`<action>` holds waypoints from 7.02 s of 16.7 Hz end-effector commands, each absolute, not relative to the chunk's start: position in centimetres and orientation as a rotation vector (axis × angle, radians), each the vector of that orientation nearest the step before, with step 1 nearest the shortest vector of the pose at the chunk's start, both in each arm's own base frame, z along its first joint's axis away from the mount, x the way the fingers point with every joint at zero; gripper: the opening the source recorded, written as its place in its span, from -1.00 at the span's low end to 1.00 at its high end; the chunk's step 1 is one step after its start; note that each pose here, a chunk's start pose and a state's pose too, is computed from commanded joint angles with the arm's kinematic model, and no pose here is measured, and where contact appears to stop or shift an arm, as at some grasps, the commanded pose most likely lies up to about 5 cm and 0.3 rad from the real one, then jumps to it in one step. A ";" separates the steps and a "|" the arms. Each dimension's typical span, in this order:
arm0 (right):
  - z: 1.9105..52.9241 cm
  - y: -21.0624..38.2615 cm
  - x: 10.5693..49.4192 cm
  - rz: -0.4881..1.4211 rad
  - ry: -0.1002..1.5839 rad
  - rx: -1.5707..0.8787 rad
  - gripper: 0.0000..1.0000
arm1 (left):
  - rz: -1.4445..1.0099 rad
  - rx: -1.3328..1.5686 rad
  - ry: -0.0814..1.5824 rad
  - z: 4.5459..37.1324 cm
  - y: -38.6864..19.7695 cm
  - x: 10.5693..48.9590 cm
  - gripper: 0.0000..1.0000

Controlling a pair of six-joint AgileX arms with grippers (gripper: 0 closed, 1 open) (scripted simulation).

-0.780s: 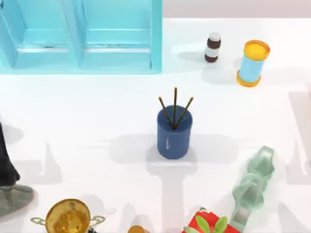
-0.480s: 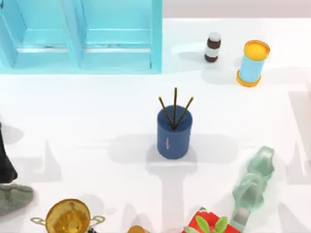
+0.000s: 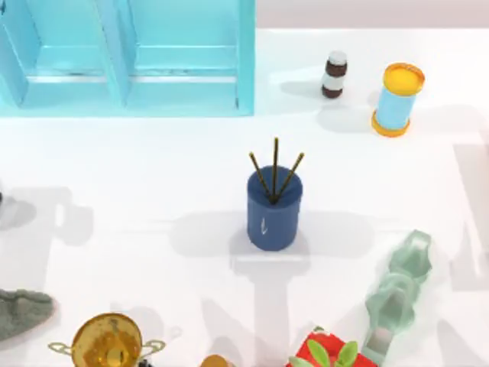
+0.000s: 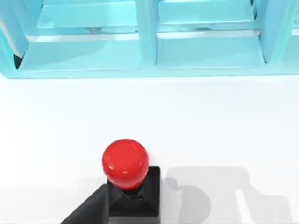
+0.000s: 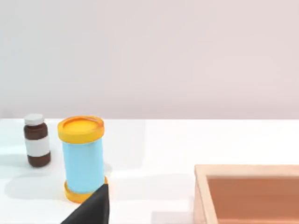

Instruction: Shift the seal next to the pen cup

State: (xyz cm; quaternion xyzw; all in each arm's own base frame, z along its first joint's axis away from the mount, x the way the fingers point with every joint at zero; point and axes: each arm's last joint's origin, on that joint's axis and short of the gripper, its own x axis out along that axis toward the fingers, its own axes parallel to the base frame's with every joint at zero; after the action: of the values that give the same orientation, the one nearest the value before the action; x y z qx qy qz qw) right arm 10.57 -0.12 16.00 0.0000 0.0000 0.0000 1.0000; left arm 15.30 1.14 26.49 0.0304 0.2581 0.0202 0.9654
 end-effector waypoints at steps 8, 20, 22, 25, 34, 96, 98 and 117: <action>16.0 -0.1 10.6 0.000 0.000 0.000 1.00 | 0.022 0.052 1.197 28.7 4.8 28.6 1.00; 16.0 -0.1 10.6 0.000 0.000 0.000 1.00 | -0.016 0.015 1.571 24.9 8.3 38.2 1.00; 16.0 -0.1 10.6 0.000 0.000 0.000 1.00 | -0.016 0.015 1.571 24.9 8.3 38.2 1.00; 16.0 -0.1 10.6 0.000 0.000 0.000 1.00 | -0.018 0.017 1.572 24.4 8.1 38.2 1.00; 16.0 -0.1 10.6 0.000 0.000 0.000 1.00 | -0.016 0.016 1.570 15.2 8.3 38.2 1.00; 16.0 -0.1 10.6 0.000 0.000 0.000 1.00 | -0.024 0.006 1.457 29.2 -22.2 30.6 -1.00; 16.0 -0.1 10.6 0.000 0.000 0.000 1.00 | -0.023 0.004 1.455 28.9 -22.1 30.6 -1.00; 16.0 -0.1 10.6 0.000 0.000 0.000 1.00 | -0.025 0.006 1.453 27.8 -22.2 30.6 0.66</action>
State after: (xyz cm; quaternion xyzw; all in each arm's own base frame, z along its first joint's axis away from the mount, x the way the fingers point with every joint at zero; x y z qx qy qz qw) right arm 10.57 -0.12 16.00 0.0000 0.0000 0.0000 1.0000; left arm 30.59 -22.22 27.80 0.0026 0.6641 -0.0115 0.7475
